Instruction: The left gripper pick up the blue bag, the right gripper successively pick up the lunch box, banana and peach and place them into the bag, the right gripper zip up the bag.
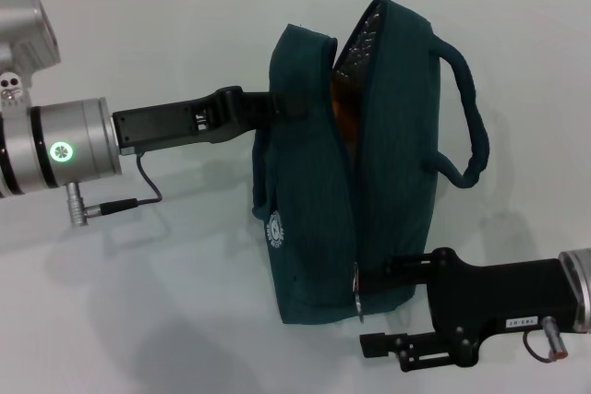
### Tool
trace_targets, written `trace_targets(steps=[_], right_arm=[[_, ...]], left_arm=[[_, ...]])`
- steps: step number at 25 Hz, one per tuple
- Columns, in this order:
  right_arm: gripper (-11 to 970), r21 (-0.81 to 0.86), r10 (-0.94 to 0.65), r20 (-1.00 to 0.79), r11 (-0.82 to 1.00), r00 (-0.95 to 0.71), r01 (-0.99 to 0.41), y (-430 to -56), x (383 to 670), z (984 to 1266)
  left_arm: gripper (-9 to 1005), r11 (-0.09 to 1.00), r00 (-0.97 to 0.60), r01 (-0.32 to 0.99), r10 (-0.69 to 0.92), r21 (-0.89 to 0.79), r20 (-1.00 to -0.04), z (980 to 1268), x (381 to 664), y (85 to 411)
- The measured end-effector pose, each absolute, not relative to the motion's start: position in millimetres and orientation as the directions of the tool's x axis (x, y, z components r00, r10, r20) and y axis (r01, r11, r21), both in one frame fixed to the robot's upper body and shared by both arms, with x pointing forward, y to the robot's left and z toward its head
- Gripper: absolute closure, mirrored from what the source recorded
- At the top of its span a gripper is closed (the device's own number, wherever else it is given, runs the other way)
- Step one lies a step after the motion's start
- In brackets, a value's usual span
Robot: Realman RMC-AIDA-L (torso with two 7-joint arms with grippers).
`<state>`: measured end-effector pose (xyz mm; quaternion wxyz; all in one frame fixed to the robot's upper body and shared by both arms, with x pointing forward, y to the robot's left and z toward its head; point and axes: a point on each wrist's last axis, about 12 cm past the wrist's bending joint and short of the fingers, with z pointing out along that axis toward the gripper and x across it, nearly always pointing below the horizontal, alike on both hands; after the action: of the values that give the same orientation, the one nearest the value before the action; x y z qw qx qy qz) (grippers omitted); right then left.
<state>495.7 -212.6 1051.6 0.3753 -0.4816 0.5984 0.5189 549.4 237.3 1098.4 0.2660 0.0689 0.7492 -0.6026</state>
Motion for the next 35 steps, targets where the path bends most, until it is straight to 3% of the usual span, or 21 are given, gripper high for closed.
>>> trace_targets(steps=[31, 35], right_arm=[[351, 0.231, -0.196, -0.948, 0.110, -0.249, -0.967, -229, 497, 1045], [499, 0.227, -0.191, -0.950, 0.122, -0.247, -0.966, -230, 499, 1046]], left_arm=[[943, 0.268, -0.849, 0.418, -0.226, -0.868, -0.478, 1097, 548, 240], [942, 0.268, -0.848, 0.420, -0.225, -0.867, -0.480, 1098, 549, 240]])
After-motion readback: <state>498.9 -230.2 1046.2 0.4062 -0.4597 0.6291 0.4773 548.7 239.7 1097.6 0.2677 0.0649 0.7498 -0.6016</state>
